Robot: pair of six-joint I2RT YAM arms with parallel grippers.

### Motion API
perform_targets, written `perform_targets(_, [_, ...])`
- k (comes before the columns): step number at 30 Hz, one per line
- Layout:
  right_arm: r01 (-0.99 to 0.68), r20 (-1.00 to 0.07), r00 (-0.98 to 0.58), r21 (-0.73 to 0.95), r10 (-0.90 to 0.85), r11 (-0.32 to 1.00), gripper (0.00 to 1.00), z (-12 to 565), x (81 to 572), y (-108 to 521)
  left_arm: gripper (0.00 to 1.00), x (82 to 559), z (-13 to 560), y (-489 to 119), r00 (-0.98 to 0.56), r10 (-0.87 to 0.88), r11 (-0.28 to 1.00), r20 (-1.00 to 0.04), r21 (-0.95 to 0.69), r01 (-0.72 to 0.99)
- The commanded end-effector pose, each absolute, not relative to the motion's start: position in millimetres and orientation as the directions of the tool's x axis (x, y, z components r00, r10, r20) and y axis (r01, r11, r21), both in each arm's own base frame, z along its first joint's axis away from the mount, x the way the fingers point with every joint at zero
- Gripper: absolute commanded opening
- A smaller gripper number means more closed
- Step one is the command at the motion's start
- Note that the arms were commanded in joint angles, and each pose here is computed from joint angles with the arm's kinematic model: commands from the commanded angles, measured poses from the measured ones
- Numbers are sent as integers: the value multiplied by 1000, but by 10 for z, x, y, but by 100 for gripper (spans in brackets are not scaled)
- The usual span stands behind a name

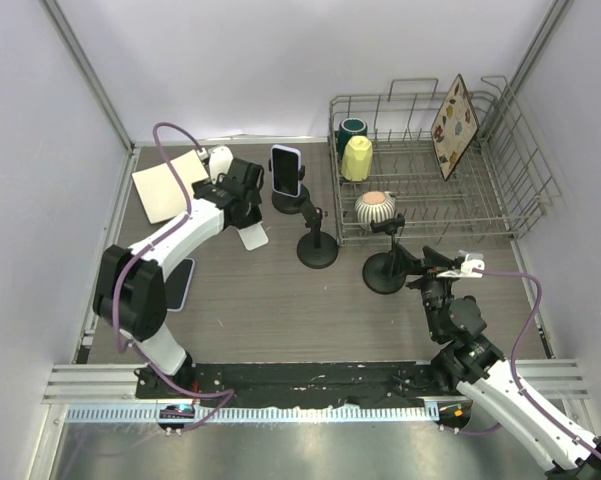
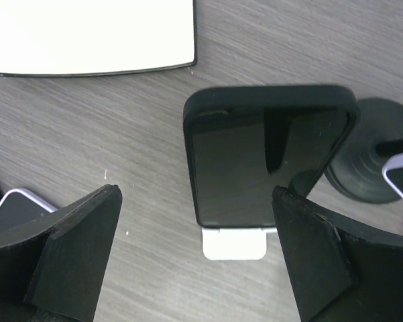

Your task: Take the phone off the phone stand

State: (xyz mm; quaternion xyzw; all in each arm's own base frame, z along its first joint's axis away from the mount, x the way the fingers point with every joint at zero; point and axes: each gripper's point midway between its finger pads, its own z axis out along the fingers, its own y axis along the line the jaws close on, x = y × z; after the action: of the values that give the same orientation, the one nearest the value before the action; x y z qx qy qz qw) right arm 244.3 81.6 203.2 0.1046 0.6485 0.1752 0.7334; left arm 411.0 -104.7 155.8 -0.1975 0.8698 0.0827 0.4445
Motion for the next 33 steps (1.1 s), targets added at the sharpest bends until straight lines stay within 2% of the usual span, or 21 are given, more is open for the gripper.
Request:
perform_targets(1, [-117, -887, 133, 429, 442, 896, 83, 2121, 2437, 775, 100, 4394, 1818, -1041, -372, -315, 863, -873, -100, -494])
perform_targets(11, [-118, -888, 129, 429, 442, 896, 84, 2124, 2441, 782, 100, 4404, 1896, -1347, -307, -370, 876, -877, -219, -430])
perform_targets(27, [-131, -893, 120, 418, 433, 899, 83, 2124, 2445, 815, 100, 4523, 1566, -1282, -336, -325, 855, -884, -122, -504])
perform_targets(29, [-133, -894, 117, 417, 432, 899, 83, 2121, 2444, 822, 97, 4512, 1585, -1285, -332, -333, 854, -883, -133, -503])
perform_targets(33, [-137, -895, 115, 416, 431, 899, 83, 2119, 2447, 832, 84, 4493, 1664, -1289, -320, -343, 854, -883, -152, -497])
